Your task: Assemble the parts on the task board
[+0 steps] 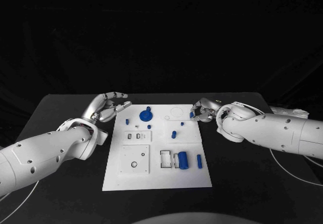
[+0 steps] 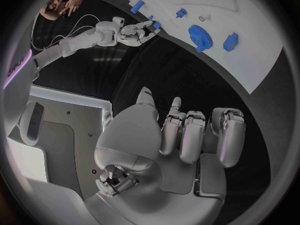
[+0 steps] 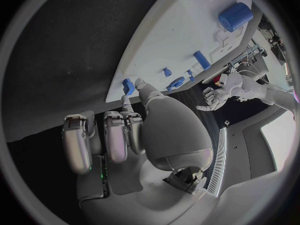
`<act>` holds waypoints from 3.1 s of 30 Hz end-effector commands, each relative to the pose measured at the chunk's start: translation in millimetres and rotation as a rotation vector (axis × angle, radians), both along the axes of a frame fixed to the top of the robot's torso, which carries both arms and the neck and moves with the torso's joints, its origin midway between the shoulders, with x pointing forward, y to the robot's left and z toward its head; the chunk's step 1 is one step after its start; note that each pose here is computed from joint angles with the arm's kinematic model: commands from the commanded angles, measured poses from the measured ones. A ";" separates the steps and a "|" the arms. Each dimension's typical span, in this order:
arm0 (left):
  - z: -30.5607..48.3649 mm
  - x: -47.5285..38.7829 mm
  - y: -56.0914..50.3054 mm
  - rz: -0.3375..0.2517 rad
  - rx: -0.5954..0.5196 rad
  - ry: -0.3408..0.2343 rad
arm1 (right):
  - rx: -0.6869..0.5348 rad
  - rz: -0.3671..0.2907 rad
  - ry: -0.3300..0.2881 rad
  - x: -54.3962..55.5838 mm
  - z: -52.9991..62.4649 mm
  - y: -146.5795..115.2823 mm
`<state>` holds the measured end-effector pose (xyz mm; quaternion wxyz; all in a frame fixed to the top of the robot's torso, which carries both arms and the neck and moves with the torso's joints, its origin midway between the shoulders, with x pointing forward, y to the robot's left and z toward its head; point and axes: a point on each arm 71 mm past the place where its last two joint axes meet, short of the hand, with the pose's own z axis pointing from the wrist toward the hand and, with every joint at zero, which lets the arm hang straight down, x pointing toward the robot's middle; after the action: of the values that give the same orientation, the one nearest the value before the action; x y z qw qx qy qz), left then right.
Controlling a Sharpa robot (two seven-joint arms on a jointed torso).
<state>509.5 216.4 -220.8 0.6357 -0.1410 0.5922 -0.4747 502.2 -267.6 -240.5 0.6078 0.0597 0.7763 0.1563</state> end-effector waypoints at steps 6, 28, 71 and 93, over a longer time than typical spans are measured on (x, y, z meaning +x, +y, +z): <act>0.8 -0.5 -2.6 -0.017 -0.002 -0.007 | -0.026 0.008 0.024 1.3 -3.0 3.3; 0.9 -0.7 -1.8 -0.016 -0.002 -0.008 | -0.032 -0.009 0.002 3.5 -3.2 6.4; 0.7 -0.4 -1.2 -0.016 -0.001 -0.006 | -0.032 -0.015 -0.010 3.5 -3.2 4.4; 0.8 -0.3 -0.3 -0.013 0.000 -0.008 | -0.022 -0.023 -0.028 3.8 -1.8 4.3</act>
<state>509.7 217.9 -220.9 0.6365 -0.1410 0.5922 -0.4736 506.0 -263.4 -243.1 0.6145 0.0612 0.7735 0.1426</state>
